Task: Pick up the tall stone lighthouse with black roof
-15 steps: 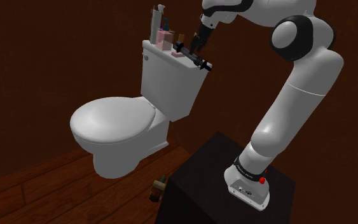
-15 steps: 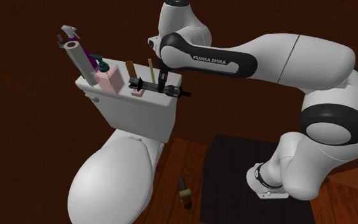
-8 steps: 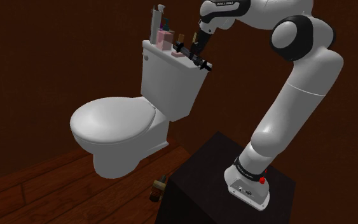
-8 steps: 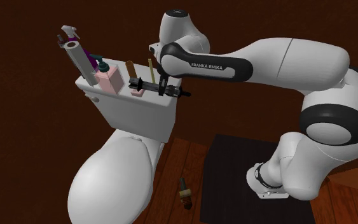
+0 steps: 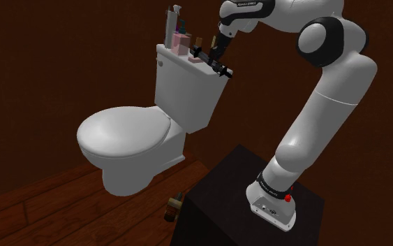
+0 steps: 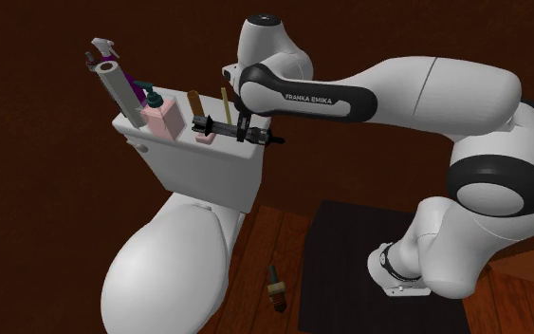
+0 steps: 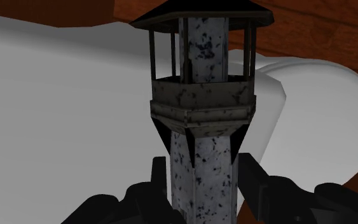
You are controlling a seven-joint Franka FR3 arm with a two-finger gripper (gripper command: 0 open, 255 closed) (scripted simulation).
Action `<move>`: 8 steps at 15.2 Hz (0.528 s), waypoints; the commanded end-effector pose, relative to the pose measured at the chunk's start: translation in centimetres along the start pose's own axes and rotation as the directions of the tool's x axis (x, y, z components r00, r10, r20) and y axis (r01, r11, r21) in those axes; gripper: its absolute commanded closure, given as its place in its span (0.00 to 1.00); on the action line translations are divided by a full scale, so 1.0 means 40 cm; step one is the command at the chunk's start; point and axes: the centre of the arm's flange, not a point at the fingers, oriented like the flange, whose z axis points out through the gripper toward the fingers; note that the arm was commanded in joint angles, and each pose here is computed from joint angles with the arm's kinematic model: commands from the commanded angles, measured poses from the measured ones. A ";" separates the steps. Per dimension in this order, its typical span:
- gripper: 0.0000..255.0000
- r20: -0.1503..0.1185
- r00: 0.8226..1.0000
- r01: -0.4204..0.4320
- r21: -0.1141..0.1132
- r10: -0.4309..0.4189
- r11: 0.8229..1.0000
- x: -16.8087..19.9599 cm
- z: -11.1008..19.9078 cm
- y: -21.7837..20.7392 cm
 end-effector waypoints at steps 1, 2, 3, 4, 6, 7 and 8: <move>1.00 0.000 1.000 0.000 0.000 0.000 1.000 0.001 0.002 0.001; 1.00 0.000 1.000 0.000 0.000 0.000 1.000 0.003 -0.011 0.001; 1.00 0.000 1.000 0.000 0.000 0.000 1.000 0.006 -0.024 0.000; 1.00 0.000 1.000 0.000 0.000 0.000 1.000 0.009 -0.037 0.000; 1.00 0.000 1.000 0.000 0.000 0.000 1.000 0.015 -0.062 0.000; 1.00 0.000 1.000 0.000 0.000 0.000 1.000 0.018 -0.075 0.000; 1.00 0.000 1.000 0.000 0.000 0.000 1.000 0.021 -0.088 -0.001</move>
